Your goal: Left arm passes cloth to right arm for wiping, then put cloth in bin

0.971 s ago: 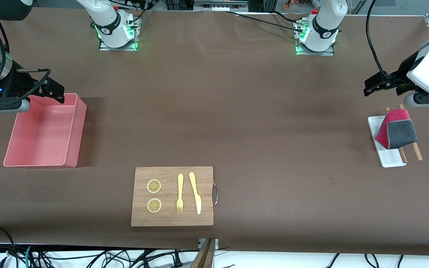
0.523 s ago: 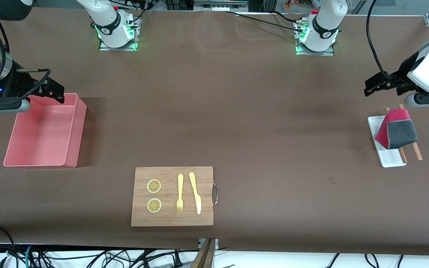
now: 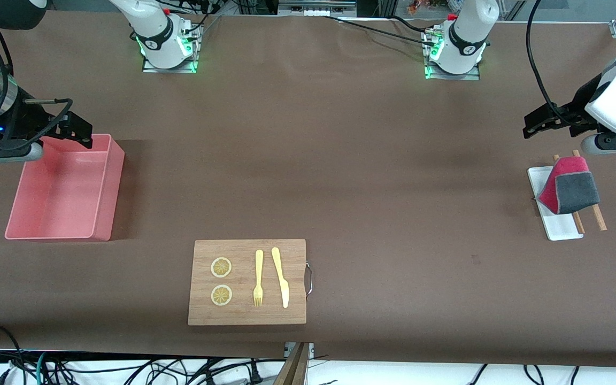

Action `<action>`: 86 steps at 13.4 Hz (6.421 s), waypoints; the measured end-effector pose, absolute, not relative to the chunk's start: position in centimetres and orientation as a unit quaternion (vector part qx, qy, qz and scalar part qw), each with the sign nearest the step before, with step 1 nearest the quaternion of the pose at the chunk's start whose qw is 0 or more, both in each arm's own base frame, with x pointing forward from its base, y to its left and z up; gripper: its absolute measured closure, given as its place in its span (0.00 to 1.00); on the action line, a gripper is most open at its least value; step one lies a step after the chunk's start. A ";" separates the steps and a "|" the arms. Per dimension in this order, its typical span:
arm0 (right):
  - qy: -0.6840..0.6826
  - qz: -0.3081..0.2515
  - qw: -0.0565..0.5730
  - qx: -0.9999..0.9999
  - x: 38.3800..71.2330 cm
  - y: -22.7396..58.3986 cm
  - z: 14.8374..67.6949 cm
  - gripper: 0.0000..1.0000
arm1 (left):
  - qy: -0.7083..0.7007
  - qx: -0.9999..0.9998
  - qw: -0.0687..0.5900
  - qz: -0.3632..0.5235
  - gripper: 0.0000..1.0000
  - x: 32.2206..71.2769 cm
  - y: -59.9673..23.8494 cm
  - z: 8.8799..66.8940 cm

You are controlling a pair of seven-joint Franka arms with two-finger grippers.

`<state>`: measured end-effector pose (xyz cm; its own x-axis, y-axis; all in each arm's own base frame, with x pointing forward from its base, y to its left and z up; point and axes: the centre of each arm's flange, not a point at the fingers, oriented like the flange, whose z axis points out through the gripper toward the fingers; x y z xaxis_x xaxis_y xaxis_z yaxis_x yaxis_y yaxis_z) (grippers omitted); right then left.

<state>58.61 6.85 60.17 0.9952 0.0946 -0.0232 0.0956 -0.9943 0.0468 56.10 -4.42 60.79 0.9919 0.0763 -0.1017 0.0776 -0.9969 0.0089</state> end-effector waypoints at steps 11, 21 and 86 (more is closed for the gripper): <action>0.047 -0.010 0.024 0.999 58.6 6.8 60.2 0.00 | 0.039 0.998 0.006 -0.051 0.00 56.1 -4.4 60.8; 0.046 -0.010 0.024 0.999 58.6 6.7 60.2 0.00 | 0.039 0.998 0.006 -0.051 0.00 56.1 -4.4 60.8; 0.045 -0.006 0.024 0.999 58.7 6.6 60.5 0.00 | 0.066 0.993 0.032 -0.087 0.96 58.8 28.9 31.7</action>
